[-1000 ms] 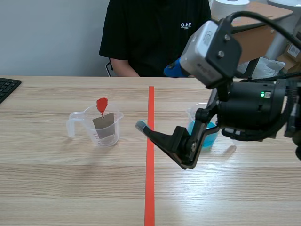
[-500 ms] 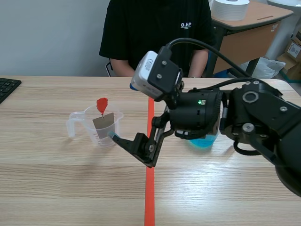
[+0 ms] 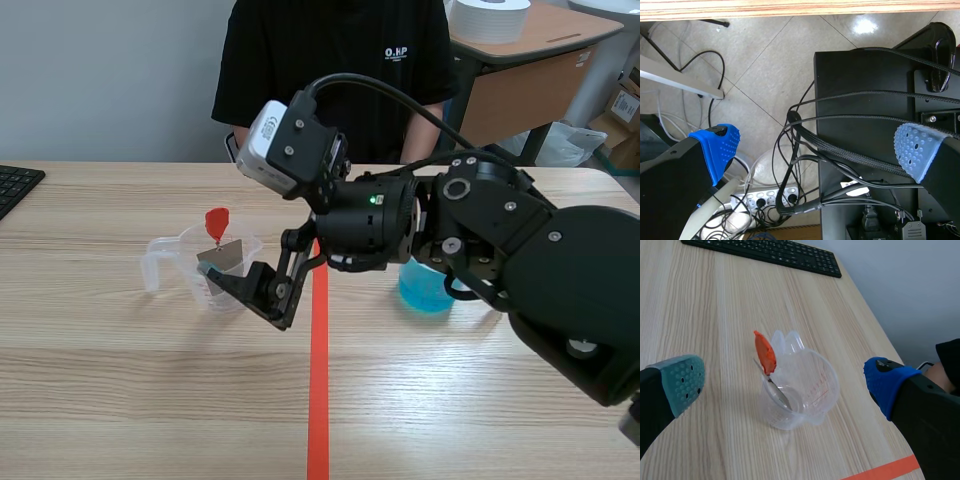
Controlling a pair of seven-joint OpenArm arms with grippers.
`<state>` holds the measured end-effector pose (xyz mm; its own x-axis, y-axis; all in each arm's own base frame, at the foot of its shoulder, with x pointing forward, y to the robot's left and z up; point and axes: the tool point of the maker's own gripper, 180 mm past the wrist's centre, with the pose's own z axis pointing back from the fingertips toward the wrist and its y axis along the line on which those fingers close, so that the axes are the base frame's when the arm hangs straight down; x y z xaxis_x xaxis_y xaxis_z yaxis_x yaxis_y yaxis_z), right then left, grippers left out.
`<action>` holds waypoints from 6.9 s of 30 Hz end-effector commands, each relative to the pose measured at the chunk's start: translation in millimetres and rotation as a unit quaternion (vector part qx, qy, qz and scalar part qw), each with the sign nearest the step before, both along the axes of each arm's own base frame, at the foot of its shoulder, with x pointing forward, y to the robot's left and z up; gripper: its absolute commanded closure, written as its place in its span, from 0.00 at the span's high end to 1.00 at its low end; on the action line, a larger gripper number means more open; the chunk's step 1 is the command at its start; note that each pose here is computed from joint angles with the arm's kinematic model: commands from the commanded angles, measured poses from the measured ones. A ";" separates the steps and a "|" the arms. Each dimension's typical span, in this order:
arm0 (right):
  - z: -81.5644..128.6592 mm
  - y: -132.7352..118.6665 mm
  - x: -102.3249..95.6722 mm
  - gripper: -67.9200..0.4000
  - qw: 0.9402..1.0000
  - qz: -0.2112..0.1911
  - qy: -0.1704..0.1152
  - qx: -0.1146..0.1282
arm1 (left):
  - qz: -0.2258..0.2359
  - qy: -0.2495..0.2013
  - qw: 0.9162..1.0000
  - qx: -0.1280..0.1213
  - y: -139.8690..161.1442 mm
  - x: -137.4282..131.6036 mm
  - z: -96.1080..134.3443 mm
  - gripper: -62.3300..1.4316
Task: Do the redox reaction experiment.
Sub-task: 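Lift the metal plate out of the left beaker, then move the plate over the blue solution, then point at the plate with the left hand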
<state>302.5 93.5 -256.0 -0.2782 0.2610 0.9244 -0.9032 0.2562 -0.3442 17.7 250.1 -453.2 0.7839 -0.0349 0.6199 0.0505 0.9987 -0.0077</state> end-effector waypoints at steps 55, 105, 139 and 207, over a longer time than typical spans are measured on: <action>81.1 2.6 23.0 0.03 0.995 -0.034 -0.017 0.090 | -0.011 -0.004 1.000 0.003 -1.7 0.6 2.9 0.83; 139.9 -187.1 12.9 0.03 0.986 -0.166 0.020 -0.010 | -0.011 0.001 1.000 0.001 -2.4 -3.5 2.7 0.10; 137.2 -219.9 32.2 0.03 0.976 -0.218 0.024 -0.015 | -0.342 -0.246 0.906 -0.032 -49.0 160.1 154.2 0.10; 138.2 -219.4 32.1 0.03 0.976 -0.216 0.023 -0.012 | -0.517 -0.433 0.738 -0.019 -385.9 362.4 178.9 0.10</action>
<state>331.6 -123.5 -133.5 -0.0579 0.3754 0.9250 -0.7423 0.6034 -0.2913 376.1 -125.5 -296.6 -0.2993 -0.3538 0.8861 0.8007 0.4120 0.4349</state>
